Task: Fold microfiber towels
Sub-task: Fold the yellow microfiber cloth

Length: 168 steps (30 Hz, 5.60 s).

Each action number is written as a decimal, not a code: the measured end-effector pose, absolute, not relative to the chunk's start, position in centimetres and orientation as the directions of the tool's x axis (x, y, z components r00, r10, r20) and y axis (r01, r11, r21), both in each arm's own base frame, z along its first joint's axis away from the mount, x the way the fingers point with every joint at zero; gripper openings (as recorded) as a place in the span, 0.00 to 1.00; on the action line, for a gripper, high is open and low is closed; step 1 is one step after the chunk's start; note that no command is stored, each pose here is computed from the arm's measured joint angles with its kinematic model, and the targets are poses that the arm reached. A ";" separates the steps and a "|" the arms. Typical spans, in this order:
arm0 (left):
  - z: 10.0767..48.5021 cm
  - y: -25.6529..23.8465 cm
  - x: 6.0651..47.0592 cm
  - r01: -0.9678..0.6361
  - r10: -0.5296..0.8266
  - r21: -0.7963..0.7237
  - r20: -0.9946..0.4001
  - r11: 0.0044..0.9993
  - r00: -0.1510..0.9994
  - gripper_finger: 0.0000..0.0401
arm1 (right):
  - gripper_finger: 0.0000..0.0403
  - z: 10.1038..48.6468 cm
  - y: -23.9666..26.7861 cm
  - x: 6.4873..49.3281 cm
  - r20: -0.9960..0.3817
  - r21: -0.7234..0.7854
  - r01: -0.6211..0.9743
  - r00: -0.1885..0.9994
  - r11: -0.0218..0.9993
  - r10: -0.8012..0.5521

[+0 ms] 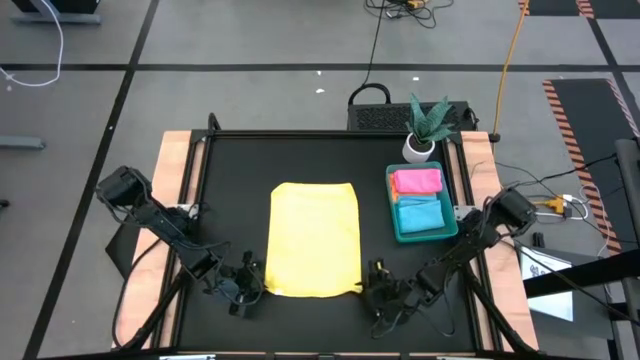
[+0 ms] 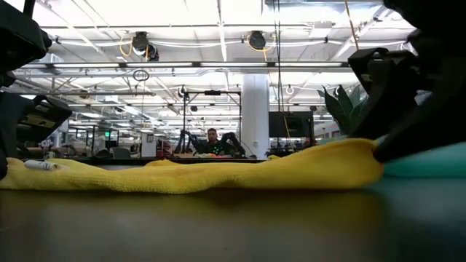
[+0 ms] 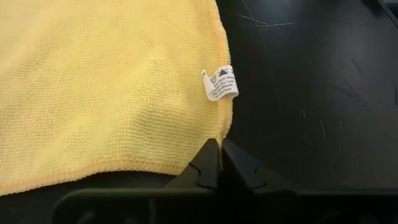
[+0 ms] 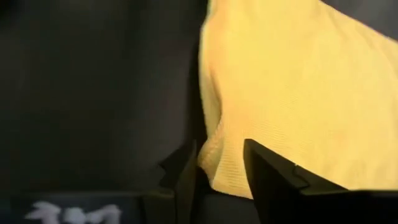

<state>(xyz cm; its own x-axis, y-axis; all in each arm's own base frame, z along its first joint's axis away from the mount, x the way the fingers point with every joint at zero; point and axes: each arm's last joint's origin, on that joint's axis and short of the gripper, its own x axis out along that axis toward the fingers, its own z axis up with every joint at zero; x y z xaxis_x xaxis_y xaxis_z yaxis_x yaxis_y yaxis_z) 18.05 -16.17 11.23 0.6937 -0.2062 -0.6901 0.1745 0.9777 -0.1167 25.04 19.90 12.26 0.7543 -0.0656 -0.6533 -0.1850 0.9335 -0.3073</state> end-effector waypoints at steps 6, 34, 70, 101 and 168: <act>11.2 -16.2 18.1 0.161 -0.207 -0.131 -0.689 0.978 0.694 0.04 | 0.31 10.7 20.0 25.4 -0.613 -0.442 -0.176 0.775 0.880 -0.153; 21.0 -20.4 18.7 0.321 -0.303 -0.057 -0.521 0.945 0.798 0.01 | 0.00 19.5 22.2 23.6 -0.319 -0.232 -0.084 0.948 0.969 0.006; 20.8 -2.7 20.3 -0.491 0.716 0.543 -0.355 0.682 0.601 0.03 | 0.00 18.5 1.6 24.0 -0.228 -0.273 0.590 0.727 0.759 -0.648; 21.9 -5.0 20.1 -0.462 0.579 0.359 -0.375 0.811 0.724 0.01 | 0.00 18.4 4.1 23.2 -0.192 -0.258 0.566 0.764 0.783 -0.616; 15.7 -13.2 21.5 0.258 -0.028 0.228 -0.697 0.939 0.716 0.40 | 0.42 15.1 15.1 24.0 -0.627 -0.084 -0.119 0.778 0.989 0.041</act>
